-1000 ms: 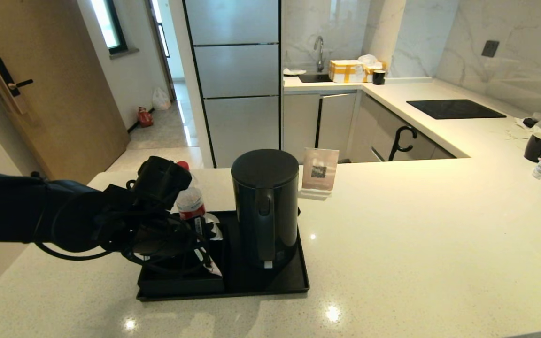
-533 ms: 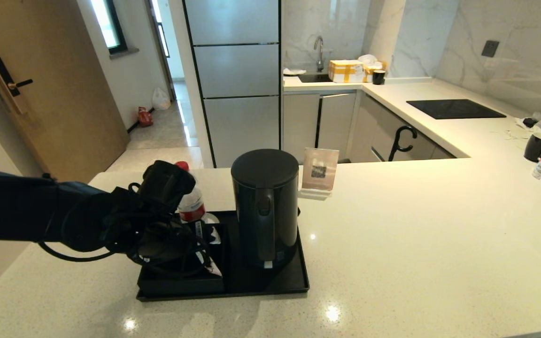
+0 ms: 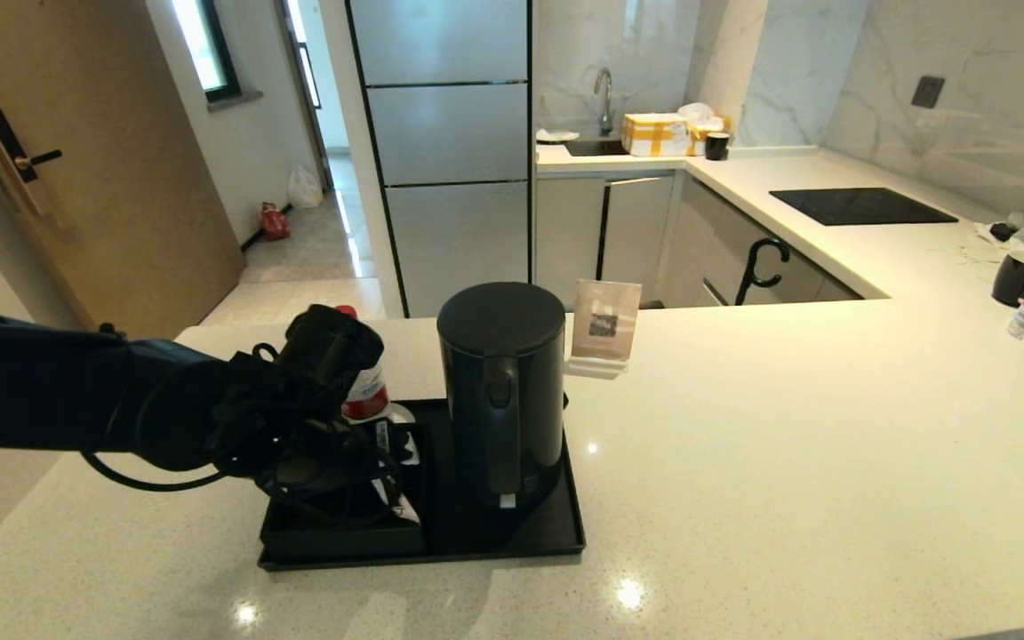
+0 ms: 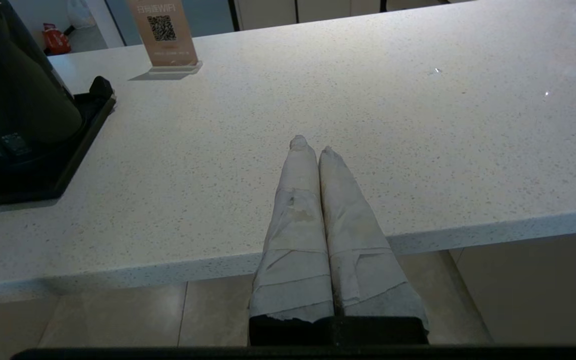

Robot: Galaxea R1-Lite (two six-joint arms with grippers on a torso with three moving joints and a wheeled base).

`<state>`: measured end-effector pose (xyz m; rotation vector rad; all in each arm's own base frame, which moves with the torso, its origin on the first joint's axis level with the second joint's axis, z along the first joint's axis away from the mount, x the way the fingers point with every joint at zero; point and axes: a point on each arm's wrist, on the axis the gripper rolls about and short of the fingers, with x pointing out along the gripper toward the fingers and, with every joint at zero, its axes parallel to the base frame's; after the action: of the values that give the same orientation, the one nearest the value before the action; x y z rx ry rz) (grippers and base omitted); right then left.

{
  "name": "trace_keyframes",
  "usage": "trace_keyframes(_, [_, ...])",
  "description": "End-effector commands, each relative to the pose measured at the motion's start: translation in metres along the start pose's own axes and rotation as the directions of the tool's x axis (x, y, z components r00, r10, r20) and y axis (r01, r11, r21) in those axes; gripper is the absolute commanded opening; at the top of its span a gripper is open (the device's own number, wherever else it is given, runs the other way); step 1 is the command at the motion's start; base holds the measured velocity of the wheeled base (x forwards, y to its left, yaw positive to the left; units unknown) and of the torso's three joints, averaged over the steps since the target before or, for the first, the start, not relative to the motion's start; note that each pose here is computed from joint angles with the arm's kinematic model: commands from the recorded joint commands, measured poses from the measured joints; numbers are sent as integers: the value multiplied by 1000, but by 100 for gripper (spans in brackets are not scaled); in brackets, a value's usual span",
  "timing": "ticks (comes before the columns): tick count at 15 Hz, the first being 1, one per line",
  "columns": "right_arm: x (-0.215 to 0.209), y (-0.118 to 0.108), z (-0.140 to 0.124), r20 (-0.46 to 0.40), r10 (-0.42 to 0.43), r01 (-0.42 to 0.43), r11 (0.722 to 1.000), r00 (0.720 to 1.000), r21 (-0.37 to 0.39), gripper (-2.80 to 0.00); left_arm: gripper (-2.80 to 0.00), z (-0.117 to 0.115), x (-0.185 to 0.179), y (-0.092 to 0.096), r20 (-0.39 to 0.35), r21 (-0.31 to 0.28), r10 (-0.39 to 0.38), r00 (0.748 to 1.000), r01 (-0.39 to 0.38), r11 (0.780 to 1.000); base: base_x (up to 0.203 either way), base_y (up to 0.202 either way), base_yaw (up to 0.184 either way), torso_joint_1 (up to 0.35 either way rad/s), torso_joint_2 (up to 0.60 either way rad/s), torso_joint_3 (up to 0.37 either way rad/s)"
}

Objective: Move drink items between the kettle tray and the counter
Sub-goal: Pick up the tea bag

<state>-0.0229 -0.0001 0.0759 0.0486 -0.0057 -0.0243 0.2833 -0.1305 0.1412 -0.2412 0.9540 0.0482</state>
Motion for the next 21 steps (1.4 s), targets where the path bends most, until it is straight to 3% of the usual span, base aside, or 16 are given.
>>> trace_keyframes(1, [0, 0, 0, -1, 0, 0, 1000, 1000, 1, -280, 0, 3, -6, -1, 8, -4, -3, 1000, 3, 1000, 0, 0, 0, 0, 0, 0])
trace_keyframes(4, [0, 0, 0, -1, 0, 0, 1000, 1000, 1, -280, 0, 3, -6, -1, 8, -3, -2, 1000, 2, 1000, 0, 0, 0, 0, 0, 0])
trace_keyframes(6, [0, 0, 0, -1, 0, 0, 1000, 1000, 1, -280, 0, 2, -9, -6, 9, 44, 75, 997, -76, 996, 0, 0, 0, 0, 0, 0])
trace_keyframes(12, [0, 0, 0, -1, 0, 0, 1000, 1000, 1, -280, 0, -4, 0, -8, -22, 71, 120, 993, -118, 990, 0, 0, 0, 0, 0, 0])
trace_keyframes(21, [0, 0, 0, -1, 0, 0, 1000, 1000, 1, -280, 0, -1, -3, -9, -7, 58, 107, 994, -107, 993, 0, 0, 0, 0, 0, 0])
